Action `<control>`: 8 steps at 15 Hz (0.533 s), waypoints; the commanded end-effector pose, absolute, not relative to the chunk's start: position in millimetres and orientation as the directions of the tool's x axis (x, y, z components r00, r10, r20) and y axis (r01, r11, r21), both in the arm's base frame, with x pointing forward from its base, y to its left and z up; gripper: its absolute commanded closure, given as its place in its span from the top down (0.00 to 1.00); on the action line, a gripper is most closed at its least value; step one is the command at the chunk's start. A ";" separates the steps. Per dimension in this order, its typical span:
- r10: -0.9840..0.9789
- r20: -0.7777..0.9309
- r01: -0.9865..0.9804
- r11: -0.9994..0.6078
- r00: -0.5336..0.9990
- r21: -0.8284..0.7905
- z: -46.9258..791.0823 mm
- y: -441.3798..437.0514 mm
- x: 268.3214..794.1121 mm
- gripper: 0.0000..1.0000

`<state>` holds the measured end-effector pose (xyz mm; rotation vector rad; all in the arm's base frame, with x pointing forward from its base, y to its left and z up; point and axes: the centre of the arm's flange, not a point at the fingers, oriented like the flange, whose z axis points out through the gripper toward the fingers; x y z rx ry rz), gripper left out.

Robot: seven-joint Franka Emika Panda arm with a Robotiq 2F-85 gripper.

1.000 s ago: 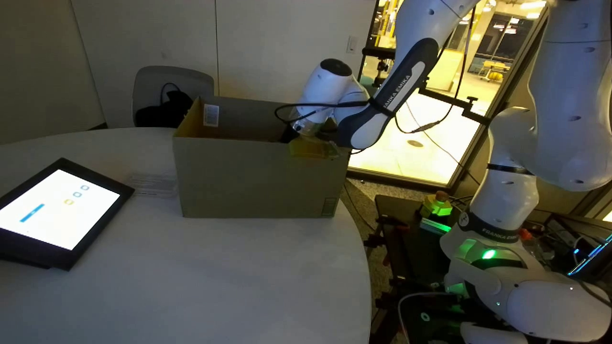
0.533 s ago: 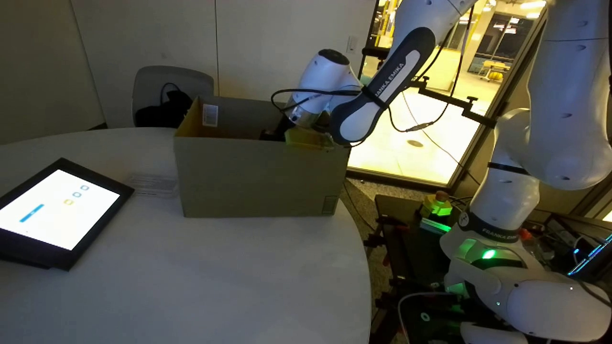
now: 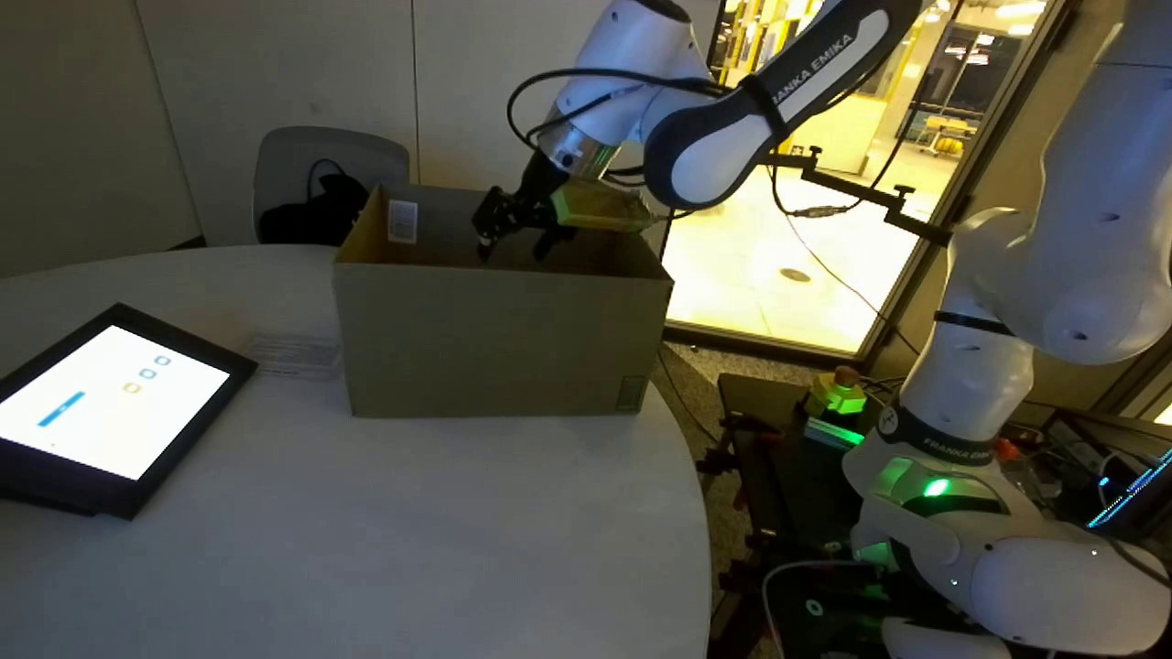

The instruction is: Put the black marker on the peach towel, fold the towel once and place it inside the brown box

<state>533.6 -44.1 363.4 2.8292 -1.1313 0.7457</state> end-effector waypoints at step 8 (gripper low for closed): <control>-0.399 0.246 -0.424 -0.904 0.883 0.057 518.3 85.6 446.9 1.00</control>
